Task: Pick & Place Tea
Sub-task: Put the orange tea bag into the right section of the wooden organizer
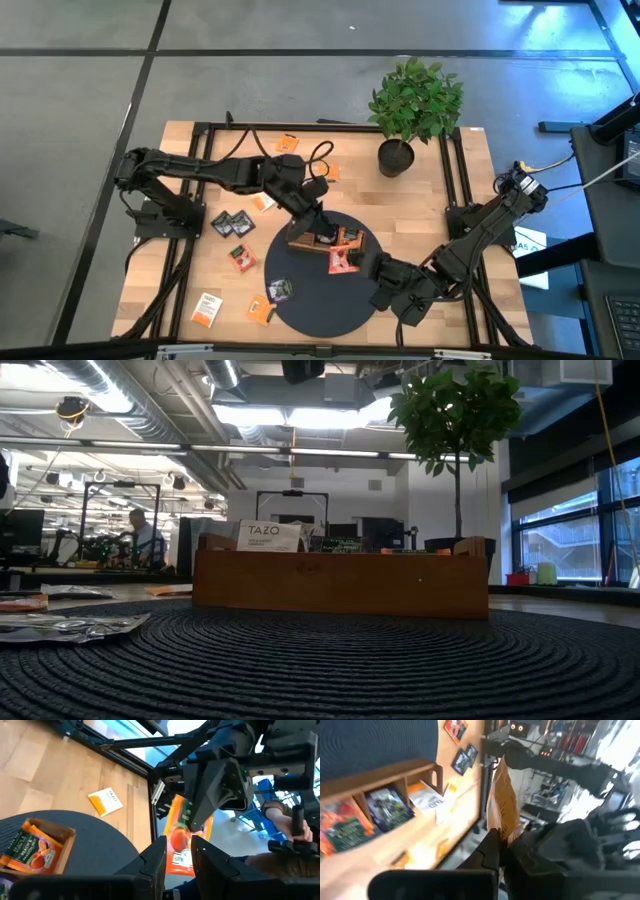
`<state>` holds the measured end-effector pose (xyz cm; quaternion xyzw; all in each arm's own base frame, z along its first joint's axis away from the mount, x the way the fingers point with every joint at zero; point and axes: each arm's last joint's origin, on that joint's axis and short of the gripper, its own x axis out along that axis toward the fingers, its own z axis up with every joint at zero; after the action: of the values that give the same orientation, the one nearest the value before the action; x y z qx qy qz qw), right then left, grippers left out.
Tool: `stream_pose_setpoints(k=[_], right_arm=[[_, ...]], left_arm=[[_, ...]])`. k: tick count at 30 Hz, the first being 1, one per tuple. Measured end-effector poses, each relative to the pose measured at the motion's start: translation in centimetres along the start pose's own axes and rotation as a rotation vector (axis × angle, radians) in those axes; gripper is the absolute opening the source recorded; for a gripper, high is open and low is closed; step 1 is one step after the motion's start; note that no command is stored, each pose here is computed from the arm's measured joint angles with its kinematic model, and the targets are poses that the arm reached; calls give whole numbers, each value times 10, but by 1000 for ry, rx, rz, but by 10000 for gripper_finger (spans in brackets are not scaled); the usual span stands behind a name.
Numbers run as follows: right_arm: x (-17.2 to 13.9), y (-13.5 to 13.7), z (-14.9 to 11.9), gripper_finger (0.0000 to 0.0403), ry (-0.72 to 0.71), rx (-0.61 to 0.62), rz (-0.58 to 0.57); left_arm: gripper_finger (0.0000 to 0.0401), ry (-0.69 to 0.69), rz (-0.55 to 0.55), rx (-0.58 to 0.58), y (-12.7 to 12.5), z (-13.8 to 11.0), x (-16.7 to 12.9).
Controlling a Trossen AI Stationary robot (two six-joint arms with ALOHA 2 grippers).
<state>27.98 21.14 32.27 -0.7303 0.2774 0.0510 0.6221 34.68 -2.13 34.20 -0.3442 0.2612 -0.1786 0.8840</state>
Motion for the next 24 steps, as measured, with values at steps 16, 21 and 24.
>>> stream_pose_setpoints(k=[16,21,24], right_arm=[[13,-19,-6,11,47,-204,-97],[16,-23,-8,11,52,-226,-117],[16,-25,-7,12,47,-257,-130]], left_arm=[[86,54,-72,-66,-8,-5,3],[86,61,-84,-57,-11,-7,5],[86,61,-86,-55,-12,-7,5]])
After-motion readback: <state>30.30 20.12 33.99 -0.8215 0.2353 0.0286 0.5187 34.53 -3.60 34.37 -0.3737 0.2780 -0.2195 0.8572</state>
